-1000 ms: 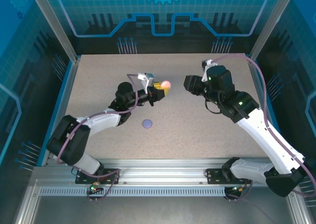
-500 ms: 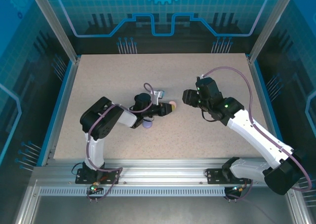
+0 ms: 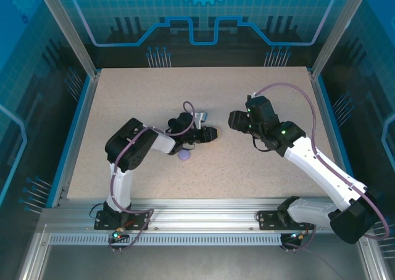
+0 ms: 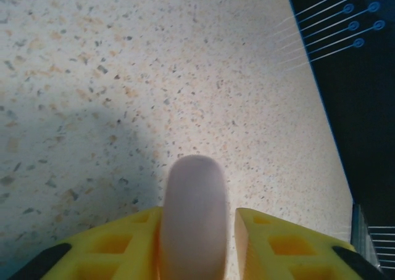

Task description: Insert the wireless bluetooth earbuds into the charging case

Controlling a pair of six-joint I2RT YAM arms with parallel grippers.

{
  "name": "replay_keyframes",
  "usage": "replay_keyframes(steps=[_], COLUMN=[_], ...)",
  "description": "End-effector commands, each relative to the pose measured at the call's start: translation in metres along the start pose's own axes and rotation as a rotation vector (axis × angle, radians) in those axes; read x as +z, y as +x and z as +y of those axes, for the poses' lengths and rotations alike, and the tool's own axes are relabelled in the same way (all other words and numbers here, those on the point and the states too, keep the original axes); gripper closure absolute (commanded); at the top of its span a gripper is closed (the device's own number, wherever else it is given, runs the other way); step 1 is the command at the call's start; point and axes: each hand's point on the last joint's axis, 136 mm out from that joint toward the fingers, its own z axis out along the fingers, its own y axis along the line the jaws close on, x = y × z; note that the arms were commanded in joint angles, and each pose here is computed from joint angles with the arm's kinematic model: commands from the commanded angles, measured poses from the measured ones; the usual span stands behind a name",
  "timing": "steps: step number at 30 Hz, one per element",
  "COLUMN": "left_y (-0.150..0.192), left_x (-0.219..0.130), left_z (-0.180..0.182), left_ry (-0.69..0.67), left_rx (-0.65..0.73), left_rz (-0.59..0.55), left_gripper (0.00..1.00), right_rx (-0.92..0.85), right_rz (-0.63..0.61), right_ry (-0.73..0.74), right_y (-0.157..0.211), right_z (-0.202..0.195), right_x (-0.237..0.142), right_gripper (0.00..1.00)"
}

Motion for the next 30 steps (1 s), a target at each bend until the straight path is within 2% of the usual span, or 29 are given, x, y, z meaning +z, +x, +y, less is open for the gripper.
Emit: replay_keyframes(steps=[1, 8, 11, 13, 14, 15, 16, 17, 18, 25, 27, 30], left_y=[0.006, 0.002, -0.006, -0.016, -0.022, -0.029, -0.035, -0.043, -0.051, -0.109, -0.124, -0.140], left_x=[0.003, -0.003, -0.011, -0.019, -0.025, -0.031, -0.037, -0.045, -0.054, -0.129, -0.155, -0.195], left_z=[0.013, 0.018, 0.015, 0.009, 0.004, -0.004, -0.011, -0.021, -0.030, -0.084, -0.097, -0.109], left_ry=[-0.076, -0.176, -0.205, -0.208, -0.206, -0.199, -0.195, -0.193, -0.193, -0.276, -0.293, -0.330], left_rx=[0.009, 0.049, 0.082, 0.106, 0.121, 0.142, 0.163, 0.191, 0.218, 0.408, 0.473, 0.589], left_rz=[0.052, 0.106, 0.102, 0.082, 0.069, 0.055, 0.043, 0.027, 0.010, -0.162, -0.234, -0.367], left_gripper=[0.62, 0.53, 0.50, 0.46, 0.42, 0.34, 0.26, 0.05, 0.01, 0.01, 0.01, 0.01], right_rx=[0.023, 0.023, 0.020, 0.024, 0.026, 0.023, 0.020, 0.015, 0.007, -0.028, -0.047, -0.114], right_rz=[-0.051, -0.066, -0.073, -0.082, -0.089, -0.099, -0.110, -0.128, -0.152, -0.325, -0.386, -0.389], right_ry=[0.008, 0.010, 0.021, 0.046, 0.059, 0.072, 0.086, 0.106, 0.123, 0.344, 0.411, 0.470], right_y=[-0.017, -0.022, -0.024, -0.027, -0.028, -0.030, -0.033, -0.036, -0.041, -0.083, -0.093, -0.093], right_z=[-0.002, -0.001, -0.004, -0.010, -0.013, -0.017, -0.021, -0.027, -0.033, -0.091, -0.108, -0.131], right_x=[-0.009, -0.014, -0.016, -0.019, -0.021, -0.024, -0.027, -0.032, -0.037, -0.071, -0.069, -0.047], right_gripper=[0.37, 0.33, 0.25, 0.15, 0.09, 0.02, 0.00, 0.00, 0.00, 0.00, 0.00, 0.00])
